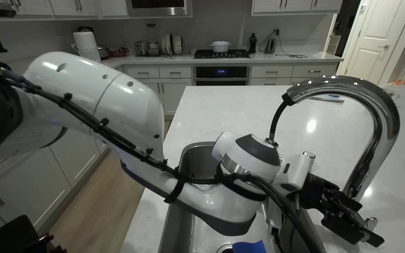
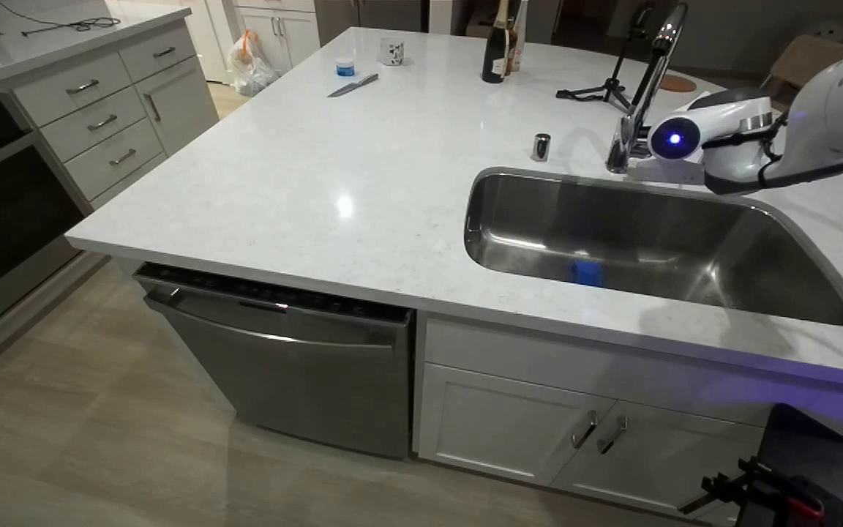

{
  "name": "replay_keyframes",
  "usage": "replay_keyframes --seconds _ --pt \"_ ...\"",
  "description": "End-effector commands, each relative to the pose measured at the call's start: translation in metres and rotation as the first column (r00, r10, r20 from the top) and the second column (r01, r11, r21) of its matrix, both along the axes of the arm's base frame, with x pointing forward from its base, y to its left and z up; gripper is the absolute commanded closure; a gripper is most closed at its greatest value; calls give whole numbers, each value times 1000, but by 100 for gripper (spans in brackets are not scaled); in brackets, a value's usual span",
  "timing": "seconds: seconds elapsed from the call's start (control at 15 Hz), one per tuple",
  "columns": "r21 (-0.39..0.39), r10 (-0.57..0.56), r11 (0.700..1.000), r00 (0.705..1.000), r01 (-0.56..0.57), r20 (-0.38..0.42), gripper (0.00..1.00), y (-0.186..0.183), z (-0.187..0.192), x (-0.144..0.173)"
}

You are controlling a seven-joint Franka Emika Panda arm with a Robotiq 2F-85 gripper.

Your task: Open the faucet

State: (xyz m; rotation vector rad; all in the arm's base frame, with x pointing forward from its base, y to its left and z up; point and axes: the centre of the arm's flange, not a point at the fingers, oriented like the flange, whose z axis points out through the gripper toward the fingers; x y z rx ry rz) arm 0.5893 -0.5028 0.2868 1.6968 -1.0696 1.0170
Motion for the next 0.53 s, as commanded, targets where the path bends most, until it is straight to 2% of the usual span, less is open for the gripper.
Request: replay_keyframes --seconds 0.0,0.47 --pt "-64 -13 998 1000 13 -1 0 -12 -9 5" --pt "-109 -35 994 999 33 -18 0 -24 -19 10"
